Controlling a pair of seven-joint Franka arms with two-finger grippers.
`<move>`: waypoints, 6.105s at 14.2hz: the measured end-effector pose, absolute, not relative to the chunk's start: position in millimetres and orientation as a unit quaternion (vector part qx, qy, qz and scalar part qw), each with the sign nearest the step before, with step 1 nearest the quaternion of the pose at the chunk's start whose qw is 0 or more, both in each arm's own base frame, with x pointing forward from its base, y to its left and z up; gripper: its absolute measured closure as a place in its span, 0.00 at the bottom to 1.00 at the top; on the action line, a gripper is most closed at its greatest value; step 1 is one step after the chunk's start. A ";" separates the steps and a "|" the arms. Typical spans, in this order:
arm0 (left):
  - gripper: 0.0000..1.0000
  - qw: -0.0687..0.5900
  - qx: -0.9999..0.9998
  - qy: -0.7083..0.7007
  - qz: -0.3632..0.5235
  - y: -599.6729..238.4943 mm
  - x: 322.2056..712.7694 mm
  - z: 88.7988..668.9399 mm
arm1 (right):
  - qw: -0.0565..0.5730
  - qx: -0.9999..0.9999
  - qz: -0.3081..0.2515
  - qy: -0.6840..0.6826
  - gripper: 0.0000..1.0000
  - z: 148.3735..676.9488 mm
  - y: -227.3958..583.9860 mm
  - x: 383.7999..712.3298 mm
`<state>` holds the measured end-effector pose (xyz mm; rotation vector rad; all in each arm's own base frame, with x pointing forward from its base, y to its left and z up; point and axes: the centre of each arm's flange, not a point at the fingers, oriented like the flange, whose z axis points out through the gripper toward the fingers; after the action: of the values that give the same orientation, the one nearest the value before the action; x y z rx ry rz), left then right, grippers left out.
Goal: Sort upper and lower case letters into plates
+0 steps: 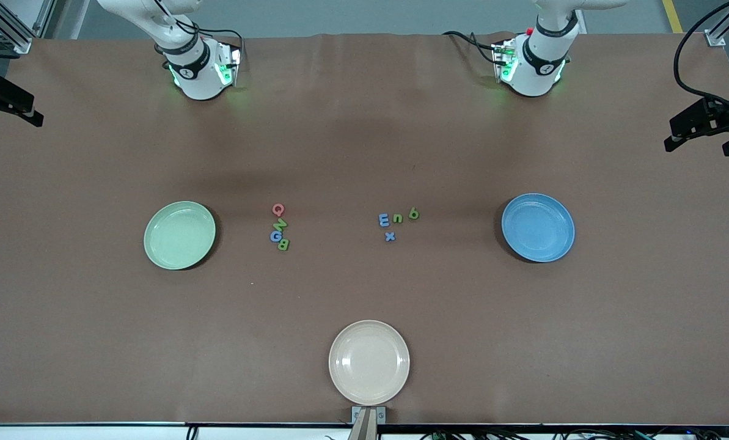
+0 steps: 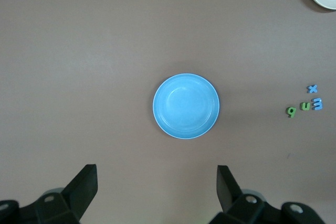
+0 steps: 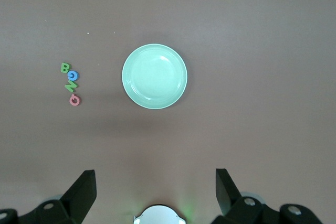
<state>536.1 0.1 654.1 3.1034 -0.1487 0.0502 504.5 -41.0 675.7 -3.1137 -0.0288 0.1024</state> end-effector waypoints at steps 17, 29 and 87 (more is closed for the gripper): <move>0.00 0.027 0.992 -0.103 -0.073 -169.3 550.8 559.0 | 0.008 -0.991 0.135 0.000 0.00 548.3 -49.7 577.2; 0.00 0.009 0.987 -0.117 -0.110 -358.7 518.6 385.1 | 0.023 -0.988 0.077 0.133 0.00 426.4 149.2 615.4; 0.72 -0.016 0.978 -0.202 -0.046 -351.0 500.5 251.7 | 0.010 -0.989 0.048 0.143 0.73 306.5 116.2 615.1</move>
<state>500.5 -351.0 251.7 3.1052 -0.6405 -0.1458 615.1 116.2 306.5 -3.0855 0.4459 0.1491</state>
